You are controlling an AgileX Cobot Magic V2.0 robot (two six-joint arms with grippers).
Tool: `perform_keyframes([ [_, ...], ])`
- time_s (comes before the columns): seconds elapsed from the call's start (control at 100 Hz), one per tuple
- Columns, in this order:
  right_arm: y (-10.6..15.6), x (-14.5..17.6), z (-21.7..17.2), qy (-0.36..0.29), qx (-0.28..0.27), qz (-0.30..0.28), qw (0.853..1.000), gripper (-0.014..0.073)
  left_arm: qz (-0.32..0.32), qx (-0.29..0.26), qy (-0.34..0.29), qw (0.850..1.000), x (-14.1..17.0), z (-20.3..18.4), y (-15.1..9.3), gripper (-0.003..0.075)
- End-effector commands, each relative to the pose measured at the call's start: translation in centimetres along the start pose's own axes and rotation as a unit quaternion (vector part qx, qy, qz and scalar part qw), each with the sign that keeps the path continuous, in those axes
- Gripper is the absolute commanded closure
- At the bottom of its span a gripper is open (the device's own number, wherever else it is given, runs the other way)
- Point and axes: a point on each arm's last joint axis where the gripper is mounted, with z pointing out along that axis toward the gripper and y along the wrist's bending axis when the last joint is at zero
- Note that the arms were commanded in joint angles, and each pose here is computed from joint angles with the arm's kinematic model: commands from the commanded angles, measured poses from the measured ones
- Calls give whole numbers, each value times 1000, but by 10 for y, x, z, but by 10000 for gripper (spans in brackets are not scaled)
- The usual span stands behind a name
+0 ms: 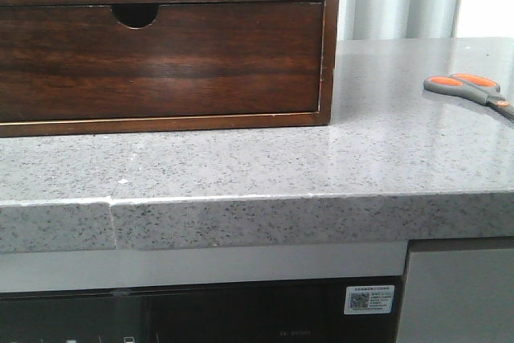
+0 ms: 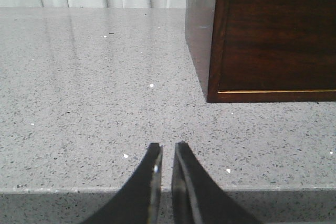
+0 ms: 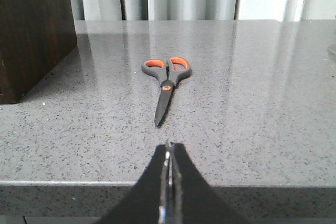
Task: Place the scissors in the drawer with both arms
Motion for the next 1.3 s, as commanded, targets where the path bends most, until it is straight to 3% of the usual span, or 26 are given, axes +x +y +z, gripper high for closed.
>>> perform_keyframes([
  [0.0,0,-5,-1,-49,-1,-5,999,711,-3,0,-54,999,-4,-2,0,716],
  [0.22,0,-4,-1,-45,0,-5,999,711,-10,1,-70,998,-7,-2,0,717],
  [0.46,0,-16,-4,-28,0,9,1000,711,-40,6,-112,993,-30,-9,0,717],
  [0.59,-1,-31,-4,-19,0,14,1000,711,-33,8,-81,996,-47,-12,-1,717],
  [0.76,-2,-54,5,29,1,14,999,711,27,-2,-37,999,-73,-10,0,717],
  [1.11,-2,-78,35,81,-3,30,996,711,20,-2,-105,994,-97,3,0,710],
  [1.18,-1,-75,37,95,-3,30,995,711,16,-2,-106,994,-98,6,0,651],
  [1.29,-1,-74,37,104,-3,30,994,711,15,-3,-112,994,-100,10,0,438],
])
